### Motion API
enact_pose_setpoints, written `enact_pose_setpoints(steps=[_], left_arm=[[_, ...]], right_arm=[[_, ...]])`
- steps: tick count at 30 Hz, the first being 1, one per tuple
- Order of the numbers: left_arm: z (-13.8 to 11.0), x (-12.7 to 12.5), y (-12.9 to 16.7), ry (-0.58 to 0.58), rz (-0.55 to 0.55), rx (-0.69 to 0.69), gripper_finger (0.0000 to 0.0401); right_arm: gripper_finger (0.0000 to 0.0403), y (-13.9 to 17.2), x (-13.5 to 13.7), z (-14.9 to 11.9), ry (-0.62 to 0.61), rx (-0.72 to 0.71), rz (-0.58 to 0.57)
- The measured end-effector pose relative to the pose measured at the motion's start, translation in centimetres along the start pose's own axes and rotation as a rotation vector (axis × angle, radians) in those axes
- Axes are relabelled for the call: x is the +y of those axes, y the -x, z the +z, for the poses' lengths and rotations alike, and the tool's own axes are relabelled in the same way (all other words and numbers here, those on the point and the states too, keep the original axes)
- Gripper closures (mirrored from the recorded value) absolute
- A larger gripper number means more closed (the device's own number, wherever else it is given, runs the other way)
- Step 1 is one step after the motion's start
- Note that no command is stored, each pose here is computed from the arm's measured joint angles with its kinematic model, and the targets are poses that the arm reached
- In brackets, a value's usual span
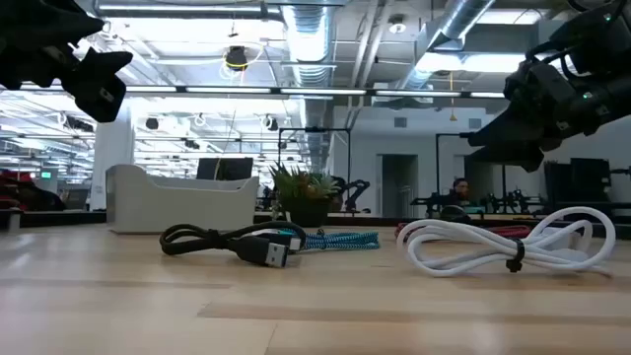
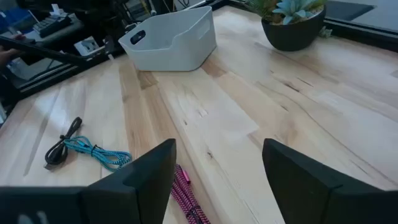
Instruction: Pick and place USB-C Cables
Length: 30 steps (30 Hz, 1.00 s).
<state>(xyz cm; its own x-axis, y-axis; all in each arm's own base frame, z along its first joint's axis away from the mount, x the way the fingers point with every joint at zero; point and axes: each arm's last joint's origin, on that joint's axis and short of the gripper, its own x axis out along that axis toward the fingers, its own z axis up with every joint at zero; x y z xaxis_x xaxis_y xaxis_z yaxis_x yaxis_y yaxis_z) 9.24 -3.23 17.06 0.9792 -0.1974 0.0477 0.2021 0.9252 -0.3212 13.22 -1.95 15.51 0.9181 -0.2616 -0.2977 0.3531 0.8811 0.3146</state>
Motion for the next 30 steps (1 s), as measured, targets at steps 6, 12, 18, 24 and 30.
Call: enact_pose_setpoints(steps=[6,12,18,24,30], left_arm=[[-0.02,0.00,0.00,0.000,0.000,0.001,0.0233],[-0.01,0.00,0.00,0.000,0.000,0.000,0.0233],[0.00,0.00,0.00,0.000,0.000,0.000,0.0233],[-0.01,0.01,0.00,0.000,0.000,0.001,0.0233],[0.00,0.00,0.00,0.000,0.000,0.000,0.0233]], right_arm=[[0.0137,0.00,0.00,0.00,0.000,0.000,0.000],[0.0137,0.00,0.00,0.00,0.000,0.000,0.000],[0.0137,0.00,0.00,0.00,0.000,0.000,0.000],[0.0137,0.00,0.00,0.00,0.001,0.000,0.000],[0.0137,-0.02,-0.09,0.17,-0.005,-0.016,-0.006]])
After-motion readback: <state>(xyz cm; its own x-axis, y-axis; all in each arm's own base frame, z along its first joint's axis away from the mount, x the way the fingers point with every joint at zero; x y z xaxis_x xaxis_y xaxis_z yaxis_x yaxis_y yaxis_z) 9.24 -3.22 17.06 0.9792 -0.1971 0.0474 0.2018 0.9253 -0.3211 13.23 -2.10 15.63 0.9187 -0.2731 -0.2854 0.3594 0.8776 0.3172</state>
